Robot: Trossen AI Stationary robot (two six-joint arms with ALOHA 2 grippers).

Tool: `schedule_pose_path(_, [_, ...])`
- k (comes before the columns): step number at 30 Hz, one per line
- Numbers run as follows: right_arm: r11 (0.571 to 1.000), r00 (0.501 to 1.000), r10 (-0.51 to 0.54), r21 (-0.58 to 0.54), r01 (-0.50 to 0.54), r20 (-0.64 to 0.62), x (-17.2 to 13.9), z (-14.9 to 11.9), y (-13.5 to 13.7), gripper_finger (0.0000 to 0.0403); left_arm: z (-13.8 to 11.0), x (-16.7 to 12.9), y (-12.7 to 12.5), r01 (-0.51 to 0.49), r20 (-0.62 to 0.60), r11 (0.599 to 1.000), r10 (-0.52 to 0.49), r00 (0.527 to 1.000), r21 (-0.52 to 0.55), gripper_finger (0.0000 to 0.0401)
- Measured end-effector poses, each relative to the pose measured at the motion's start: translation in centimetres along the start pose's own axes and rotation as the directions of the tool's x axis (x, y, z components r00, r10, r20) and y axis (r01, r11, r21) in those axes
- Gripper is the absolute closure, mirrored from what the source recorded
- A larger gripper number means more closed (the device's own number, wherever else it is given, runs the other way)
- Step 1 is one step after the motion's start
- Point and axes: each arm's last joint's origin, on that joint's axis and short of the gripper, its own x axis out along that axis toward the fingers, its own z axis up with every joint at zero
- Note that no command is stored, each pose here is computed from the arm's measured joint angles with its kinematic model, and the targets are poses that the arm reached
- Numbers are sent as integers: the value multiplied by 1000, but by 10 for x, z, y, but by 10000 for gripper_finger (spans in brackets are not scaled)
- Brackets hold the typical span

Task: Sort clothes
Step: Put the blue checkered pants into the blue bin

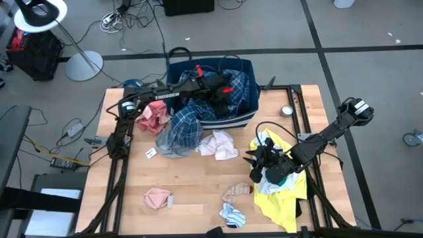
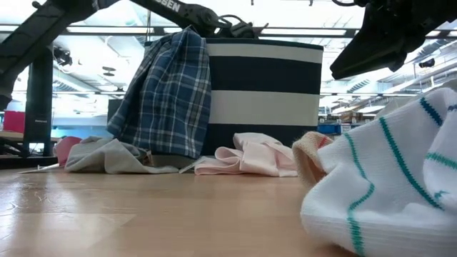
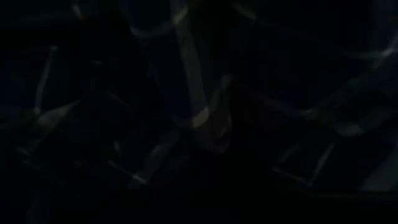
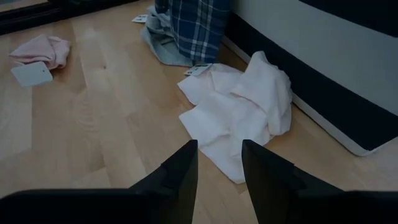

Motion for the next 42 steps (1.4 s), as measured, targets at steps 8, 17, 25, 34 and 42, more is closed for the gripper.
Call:
schedule_pose_path(8, [1000, 1000, 0, 0, 0, 0, 0, 0, 0, 277, 5, -12, 0, 0, -41, 1000, 0, 999, -1, 325])
schedule_pose_path(17, [1000, 1000, 0, -1, 0, 0, 0, 0, 0, 277, 31, -70, -3, 5, -73, 999, -1, 997, 50, 317])
schedule_pose_path(25, [1000, 1000, 0, -2, 0, 0, 0, 0, 0, 277, 52, -122, -25, 27, 12, 988, -29, 999, 149, 318])
schedule_pose_path(34, [1000, 1000, 8, -5, -8, -11, 0, 0, 0, 277, 40, -164, -42, -78, 58, 976, 68, 996, 204, 318])
schedule_pose_path(42, [1000, 1000, 7, -10, -7, -16, 0, -1, 0, 277, 4, -209, -53, -127, 128, 982, 109, 986, 141, 318])
